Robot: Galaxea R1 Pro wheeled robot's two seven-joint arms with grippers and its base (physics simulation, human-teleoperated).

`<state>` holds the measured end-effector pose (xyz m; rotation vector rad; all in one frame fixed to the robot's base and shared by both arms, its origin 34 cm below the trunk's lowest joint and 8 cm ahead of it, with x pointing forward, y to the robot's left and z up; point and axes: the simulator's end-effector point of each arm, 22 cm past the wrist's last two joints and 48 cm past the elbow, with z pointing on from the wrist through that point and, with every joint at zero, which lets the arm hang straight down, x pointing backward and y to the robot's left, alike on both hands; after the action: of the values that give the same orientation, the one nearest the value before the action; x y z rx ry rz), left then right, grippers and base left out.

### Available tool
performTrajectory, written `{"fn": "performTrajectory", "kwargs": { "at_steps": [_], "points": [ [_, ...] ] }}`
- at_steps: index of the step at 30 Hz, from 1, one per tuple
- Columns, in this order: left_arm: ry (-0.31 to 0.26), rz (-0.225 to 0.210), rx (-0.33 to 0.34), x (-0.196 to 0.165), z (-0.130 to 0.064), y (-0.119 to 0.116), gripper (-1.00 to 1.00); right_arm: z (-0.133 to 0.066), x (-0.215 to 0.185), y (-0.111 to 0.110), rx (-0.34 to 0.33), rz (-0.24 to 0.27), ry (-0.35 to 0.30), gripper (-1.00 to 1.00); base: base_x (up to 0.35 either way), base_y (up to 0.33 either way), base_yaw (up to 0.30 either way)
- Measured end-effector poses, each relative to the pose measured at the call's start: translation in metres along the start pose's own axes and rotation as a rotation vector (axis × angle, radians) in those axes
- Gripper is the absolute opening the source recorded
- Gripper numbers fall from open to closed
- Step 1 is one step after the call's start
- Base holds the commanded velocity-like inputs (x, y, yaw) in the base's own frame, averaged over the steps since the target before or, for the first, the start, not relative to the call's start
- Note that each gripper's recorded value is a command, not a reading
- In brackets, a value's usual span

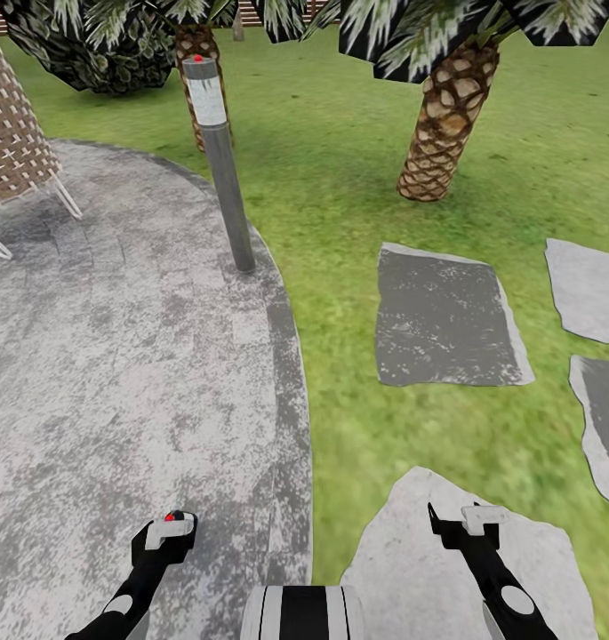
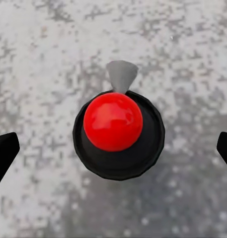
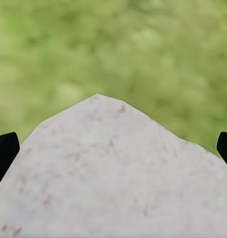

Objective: Pick up the pesticide atomizer in the garden and spray insectifuge to fully cover both potted plants in the garden.

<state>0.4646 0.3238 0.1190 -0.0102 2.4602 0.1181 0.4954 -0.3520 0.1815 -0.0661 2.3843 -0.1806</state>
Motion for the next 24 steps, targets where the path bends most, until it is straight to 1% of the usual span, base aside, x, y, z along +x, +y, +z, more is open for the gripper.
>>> {"fn": "performTrajectory", "kwargs": {
  "at_steps": [14,15,24],
  "points": [
    [-0.004,0.000,-0.001,-0.0014,0.0003,-0.0003,1.00,0.0000,0.0000,0.0000,0.000,0.000,0.000,1.00,0.000,0.000,0.000],
    [-0.004,-0.001,0.000,-0.0014,0.0002,-0.0005,-1.00,0.0000,0.0000,0.0000,0.000,0.000,0.000,1.00,0.000,0.000,0.000],
    [-0.006,-0.003,-0.001,-0.0020,0.0004,0.0003,-1.00,0.0001,-0.0003,0.0000,0.000,0.000,0.000,1.00,0.000,0.000,0.000]
  ]
}}
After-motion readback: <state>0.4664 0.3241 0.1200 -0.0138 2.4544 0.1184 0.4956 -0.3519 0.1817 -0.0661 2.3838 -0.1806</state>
